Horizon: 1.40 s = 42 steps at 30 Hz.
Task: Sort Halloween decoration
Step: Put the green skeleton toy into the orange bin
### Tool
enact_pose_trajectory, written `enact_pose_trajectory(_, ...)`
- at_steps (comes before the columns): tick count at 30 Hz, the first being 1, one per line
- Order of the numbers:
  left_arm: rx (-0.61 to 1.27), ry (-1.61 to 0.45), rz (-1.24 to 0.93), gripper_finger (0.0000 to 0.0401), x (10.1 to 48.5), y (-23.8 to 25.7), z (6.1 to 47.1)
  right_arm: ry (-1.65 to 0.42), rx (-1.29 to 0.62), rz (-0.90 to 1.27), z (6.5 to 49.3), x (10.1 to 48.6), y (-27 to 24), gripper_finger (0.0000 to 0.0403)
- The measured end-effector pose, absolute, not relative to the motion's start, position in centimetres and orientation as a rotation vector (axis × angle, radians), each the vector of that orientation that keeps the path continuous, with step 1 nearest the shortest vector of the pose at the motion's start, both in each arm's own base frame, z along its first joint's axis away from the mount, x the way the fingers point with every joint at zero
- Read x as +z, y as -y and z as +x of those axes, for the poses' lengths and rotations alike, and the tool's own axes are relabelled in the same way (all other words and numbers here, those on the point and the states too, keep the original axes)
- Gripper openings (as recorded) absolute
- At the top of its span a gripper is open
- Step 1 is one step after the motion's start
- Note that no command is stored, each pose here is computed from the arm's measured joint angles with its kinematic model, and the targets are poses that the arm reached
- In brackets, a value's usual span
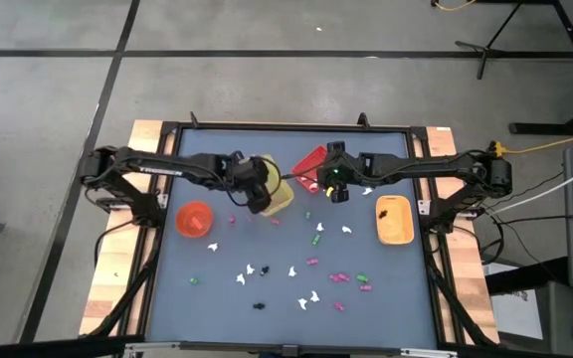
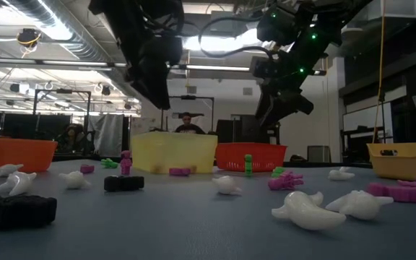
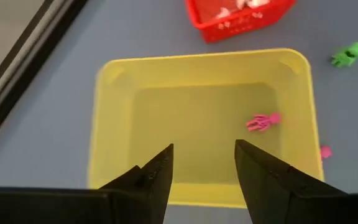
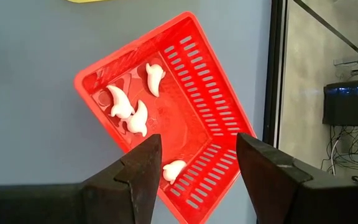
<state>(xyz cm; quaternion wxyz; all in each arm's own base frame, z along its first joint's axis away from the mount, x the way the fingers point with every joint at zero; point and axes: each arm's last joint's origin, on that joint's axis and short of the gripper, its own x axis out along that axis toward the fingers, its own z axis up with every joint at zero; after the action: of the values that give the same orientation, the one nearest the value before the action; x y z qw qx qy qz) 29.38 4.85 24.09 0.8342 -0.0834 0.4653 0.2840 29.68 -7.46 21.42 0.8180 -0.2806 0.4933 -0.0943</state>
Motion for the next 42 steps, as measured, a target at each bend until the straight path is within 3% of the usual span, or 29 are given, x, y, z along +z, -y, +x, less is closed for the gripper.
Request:
enact_pose_trajectory(8, 0.65, -1.062, -0.181, 0.0155, 26.0, -6.2, 26.2, -1.05, -0.201, -0.598, 29.7, 21.4, 7.5, 0.0207)
enact_pose_trajectory(14, 0.544, -1.19, -0.167, 0.0155, 25.3, -7.0, 25.1, -1.047, -0.203, -0.598, 29.7, 21.4, 7.5, 0.0207)
enact_pose_trajectory(23, 0.442, -1.32, -0.124, 0.0155, 20.2, -8.2, 23.1, -1.046, -0.203, -0.598, 29.7, 21.4, 7.5, 0.0207)
enact_pose_trajectory(42, 0.463, -1.226, -0.157, 0.0155, 13.2, -9.5, 19.8, -1.046, -0.203, -0.598, 29.7, 21.5, 7.5, 0.0207)
